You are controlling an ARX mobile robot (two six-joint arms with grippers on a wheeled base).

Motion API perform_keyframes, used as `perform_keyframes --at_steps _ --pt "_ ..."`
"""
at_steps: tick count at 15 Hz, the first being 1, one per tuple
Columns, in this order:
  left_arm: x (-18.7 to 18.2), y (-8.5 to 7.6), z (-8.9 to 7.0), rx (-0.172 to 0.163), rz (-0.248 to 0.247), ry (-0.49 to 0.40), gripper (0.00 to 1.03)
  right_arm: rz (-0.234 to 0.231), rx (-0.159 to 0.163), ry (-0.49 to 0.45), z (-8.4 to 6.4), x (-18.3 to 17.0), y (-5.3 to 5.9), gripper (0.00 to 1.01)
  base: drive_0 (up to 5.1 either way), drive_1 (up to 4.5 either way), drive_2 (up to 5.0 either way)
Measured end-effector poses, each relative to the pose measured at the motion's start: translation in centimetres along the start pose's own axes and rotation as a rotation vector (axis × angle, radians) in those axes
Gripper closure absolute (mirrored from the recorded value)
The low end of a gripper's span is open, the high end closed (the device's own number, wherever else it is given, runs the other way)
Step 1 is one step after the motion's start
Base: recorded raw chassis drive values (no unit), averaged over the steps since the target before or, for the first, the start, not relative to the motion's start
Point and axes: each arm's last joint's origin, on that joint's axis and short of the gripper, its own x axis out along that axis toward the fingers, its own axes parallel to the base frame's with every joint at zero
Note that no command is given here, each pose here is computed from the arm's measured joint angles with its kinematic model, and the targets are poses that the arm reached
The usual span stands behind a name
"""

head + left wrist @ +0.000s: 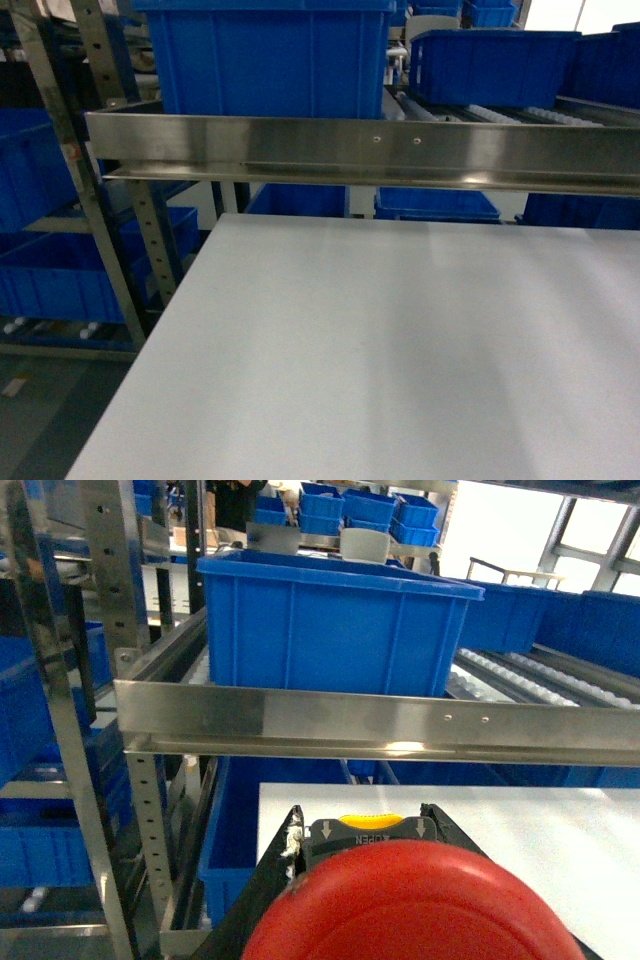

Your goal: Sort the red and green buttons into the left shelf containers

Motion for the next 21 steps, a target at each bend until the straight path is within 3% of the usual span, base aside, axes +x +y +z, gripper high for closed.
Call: perform_keyframes --at_steps 9,21 --pt "0.00 0.00 -0.02 0.000 0.000 0.002 0.76 0.000 0.000 0.001 -0.01 0.01 0.00 0.72 -4.9 2.48 2.5" --pt "0.00 0.00 0.01 0.000 0.000 -0.002 0.76 0.000 0.000 0.001 -0.01 0.01 0.00 0.72 -4.7 3.66 1.3"
